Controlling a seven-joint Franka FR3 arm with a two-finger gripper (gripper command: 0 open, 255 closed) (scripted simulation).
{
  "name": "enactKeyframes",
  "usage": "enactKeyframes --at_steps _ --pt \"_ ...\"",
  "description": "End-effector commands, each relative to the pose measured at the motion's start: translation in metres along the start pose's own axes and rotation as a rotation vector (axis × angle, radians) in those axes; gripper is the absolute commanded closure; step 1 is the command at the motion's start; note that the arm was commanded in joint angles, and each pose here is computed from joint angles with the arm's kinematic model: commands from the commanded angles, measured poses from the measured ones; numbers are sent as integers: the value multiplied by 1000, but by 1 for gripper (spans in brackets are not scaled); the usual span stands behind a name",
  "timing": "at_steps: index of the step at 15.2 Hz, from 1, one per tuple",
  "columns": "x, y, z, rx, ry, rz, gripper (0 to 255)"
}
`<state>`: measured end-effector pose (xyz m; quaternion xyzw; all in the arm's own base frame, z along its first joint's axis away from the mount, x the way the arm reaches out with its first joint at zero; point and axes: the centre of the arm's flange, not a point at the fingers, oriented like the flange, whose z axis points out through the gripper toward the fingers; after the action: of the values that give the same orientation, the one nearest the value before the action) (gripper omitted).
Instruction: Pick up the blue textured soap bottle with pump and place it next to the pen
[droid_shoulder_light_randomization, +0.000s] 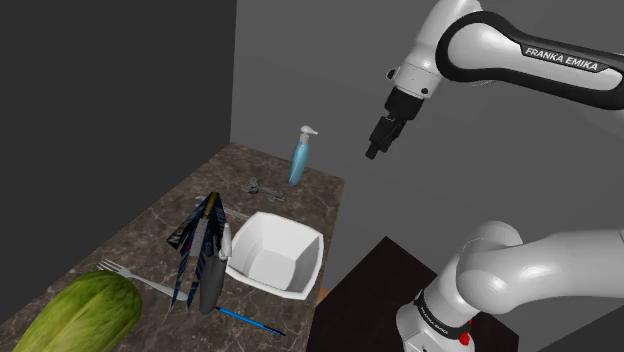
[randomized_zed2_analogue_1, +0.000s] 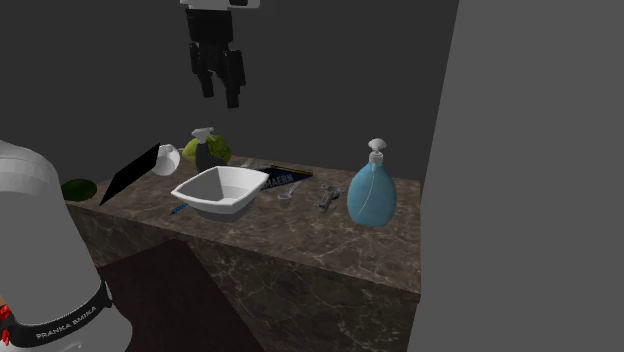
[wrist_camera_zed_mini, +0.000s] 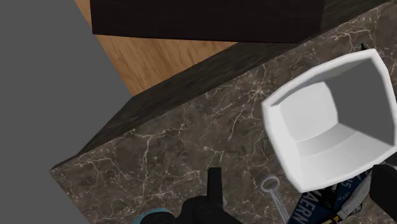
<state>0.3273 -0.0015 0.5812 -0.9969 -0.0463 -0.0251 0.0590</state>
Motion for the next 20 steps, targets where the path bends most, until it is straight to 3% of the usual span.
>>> enactKeyframes --at_steps 1,20 --pt "0 0 0 0 0 0 0" --pt "213 133 63 49 -32 -31 0"
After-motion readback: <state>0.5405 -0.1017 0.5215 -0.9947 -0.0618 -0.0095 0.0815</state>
